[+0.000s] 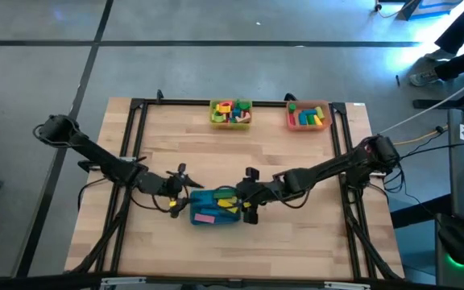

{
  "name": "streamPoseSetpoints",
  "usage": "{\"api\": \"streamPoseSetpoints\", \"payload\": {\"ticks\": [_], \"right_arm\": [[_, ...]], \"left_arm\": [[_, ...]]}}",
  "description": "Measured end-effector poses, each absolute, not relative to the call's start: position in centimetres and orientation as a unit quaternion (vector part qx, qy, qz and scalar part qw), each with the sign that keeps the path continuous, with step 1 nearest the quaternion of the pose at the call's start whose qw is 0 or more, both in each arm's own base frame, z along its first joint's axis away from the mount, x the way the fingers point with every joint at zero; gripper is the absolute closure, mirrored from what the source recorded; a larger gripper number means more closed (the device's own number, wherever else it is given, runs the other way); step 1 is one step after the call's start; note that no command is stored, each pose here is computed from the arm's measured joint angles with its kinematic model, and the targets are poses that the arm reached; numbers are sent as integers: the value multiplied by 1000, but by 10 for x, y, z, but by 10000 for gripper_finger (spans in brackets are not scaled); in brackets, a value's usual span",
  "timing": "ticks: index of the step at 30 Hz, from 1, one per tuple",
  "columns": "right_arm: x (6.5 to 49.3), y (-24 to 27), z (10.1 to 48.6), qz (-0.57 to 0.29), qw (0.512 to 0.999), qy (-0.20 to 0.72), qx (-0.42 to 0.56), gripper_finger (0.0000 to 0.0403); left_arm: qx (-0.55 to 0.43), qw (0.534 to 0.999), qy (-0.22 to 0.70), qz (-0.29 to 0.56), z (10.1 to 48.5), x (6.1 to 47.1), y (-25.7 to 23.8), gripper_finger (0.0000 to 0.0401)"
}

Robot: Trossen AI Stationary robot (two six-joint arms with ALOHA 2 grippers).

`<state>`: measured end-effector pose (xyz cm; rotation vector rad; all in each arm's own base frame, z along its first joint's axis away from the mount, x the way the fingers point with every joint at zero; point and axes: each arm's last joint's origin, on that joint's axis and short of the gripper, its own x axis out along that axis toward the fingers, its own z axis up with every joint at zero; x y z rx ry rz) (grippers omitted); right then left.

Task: Sort blocks by size
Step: Return to Home Position

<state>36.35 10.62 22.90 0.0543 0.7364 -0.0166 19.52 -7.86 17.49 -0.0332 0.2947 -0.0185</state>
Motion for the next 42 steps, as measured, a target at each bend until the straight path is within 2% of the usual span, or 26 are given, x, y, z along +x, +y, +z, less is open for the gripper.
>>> {"api": "streamPoseSetpoints", "payload": {"ticks": [10, 13, 17, 24, 30, 36, 42], "right_arm": [[350, 86, 249, -21, 928, 371, -14, 266], [350, 78, 240, -15, 926, 377, -17, 296], [343, 66, 220, 7, 919, 394, 3, 335], [315, 42, 213, 14, 935, 353, 29, 385], [269, 21, 212, -6, 959, 279, 43, 398], [222, 8, 207, -23, 976, 208, 55, 382], [184, 2, 199, -41, 987, 133, 75, 380]], "left_arm": [[29, 989, 145, 32, 192, 192, -25, 280], [39, 987, 143, 67, 197, 187, -10, 306], [45, 990, 123, 56, 198, 180, 2, 332], [45, 990, 109, 80, 185, 164, 17, 358], [31, 990, 84, 109, 173, 151, 24, 364], [21, 988, 95, 119, 156, 141, 28, 364], [-8, 992, 84, 92, 149, 134, 31, 380]]}}
